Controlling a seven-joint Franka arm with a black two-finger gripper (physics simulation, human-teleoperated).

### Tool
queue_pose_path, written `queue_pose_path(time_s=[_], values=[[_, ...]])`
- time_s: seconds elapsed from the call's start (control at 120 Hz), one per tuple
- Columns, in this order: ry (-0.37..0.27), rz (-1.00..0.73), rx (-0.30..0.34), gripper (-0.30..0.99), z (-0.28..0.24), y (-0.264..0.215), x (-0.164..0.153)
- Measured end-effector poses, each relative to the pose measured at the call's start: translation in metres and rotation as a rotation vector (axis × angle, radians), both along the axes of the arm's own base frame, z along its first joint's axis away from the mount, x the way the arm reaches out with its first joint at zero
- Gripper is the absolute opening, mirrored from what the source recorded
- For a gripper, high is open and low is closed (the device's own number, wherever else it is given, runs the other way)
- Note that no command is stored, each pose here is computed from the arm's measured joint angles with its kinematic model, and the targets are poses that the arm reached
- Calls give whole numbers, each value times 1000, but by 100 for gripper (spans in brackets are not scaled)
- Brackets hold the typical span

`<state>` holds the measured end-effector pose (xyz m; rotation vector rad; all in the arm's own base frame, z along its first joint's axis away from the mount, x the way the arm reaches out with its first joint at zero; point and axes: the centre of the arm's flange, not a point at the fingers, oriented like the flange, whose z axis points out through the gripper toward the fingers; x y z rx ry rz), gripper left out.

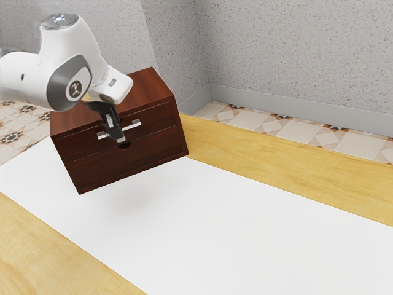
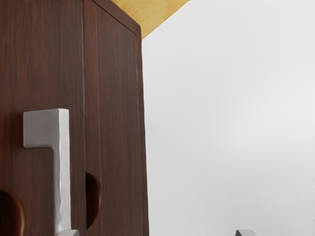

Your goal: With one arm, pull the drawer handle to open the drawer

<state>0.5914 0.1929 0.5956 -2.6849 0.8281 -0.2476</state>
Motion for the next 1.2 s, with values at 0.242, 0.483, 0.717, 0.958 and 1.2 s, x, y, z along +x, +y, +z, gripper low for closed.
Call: queue_pose_path(time_s=[0.242, 0.483, 0.717, 0.958, 1.2], values=[[-4, 38, -3, 38, -20, 12, 11], [-40, 60, 8, 36, -23, 23, 19], [-53, 75, 25, 33, -26, 33, 24], [-58, 79, 30, 31, -30, 36, 27], [-58, 82, 34, 23, -33, 39, 27]])
